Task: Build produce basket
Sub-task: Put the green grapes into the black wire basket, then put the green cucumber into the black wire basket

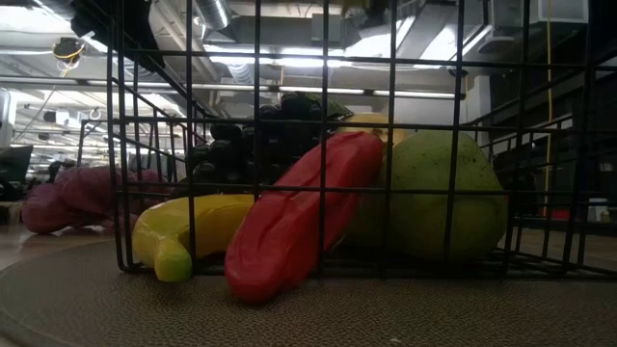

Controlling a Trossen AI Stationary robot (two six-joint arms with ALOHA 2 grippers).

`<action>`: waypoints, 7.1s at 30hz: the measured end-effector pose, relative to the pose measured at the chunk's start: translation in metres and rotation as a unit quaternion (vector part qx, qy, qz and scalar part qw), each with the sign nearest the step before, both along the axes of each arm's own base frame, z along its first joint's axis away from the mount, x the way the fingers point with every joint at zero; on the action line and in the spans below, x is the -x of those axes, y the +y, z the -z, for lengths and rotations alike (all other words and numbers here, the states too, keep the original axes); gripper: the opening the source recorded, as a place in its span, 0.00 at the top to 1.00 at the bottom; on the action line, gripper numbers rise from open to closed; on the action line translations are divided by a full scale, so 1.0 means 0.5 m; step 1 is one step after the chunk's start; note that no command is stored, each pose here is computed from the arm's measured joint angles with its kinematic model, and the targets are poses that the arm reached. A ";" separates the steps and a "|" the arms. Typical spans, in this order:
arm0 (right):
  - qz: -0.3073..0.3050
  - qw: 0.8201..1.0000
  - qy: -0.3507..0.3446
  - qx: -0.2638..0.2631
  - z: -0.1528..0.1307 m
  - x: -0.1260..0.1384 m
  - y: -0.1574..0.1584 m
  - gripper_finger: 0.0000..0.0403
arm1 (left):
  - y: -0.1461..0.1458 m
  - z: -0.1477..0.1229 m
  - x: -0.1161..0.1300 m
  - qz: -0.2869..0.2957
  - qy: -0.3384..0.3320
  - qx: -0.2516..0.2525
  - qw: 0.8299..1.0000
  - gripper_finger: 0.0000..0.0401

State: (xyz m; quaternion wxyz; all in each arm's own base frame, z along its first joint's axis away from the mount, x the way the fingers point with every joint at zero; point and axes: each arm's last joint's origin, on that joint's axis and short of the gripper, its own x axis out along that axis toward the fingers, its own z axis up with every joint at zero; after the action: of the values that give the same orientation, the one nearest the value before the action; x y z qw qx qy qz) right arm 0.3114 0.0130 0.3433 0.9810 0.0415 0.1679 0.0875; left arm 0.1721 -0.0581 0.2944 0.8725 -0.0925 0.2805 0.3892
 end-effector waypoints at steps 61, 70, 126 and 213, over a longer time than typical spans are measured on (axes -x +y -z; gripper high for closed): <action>0.045 0.985 0.036 0.162 0.021 0.045 0.175 0.99 | 0.045 -0.006 0.003 0.378 -0.148 0.027 0.913 0.74; 0.081 0.983 0.037 0.163 0.021 0.046 0.171 0.99 | 0.041 0.012 0.004 0.383 -0.135 0.028 0.913 0.74; 0.020 0.980 0.011 0.198 0.017 0.071 0.239 0.57 | 0.042 0.014 0.004 0.382 -0.130 0.028 0.915 0.74; 0.168 0.974 -0.037 0.148 -0.006 0.022 0.146 0.52 | 0.048 0.074 -0.076 0.155 -0.085 -0.052 0.983 0.74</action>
State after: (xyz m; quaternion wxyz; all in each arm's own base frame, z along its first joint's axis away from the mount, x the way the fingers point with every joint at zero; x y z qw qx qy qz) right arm 0.3002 0.0860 0.3465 0.9824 -0.0801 0.1332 -0.1033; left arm 0.2100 -0.0340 0.2575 0.9466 -0.0349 0.1953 0.2543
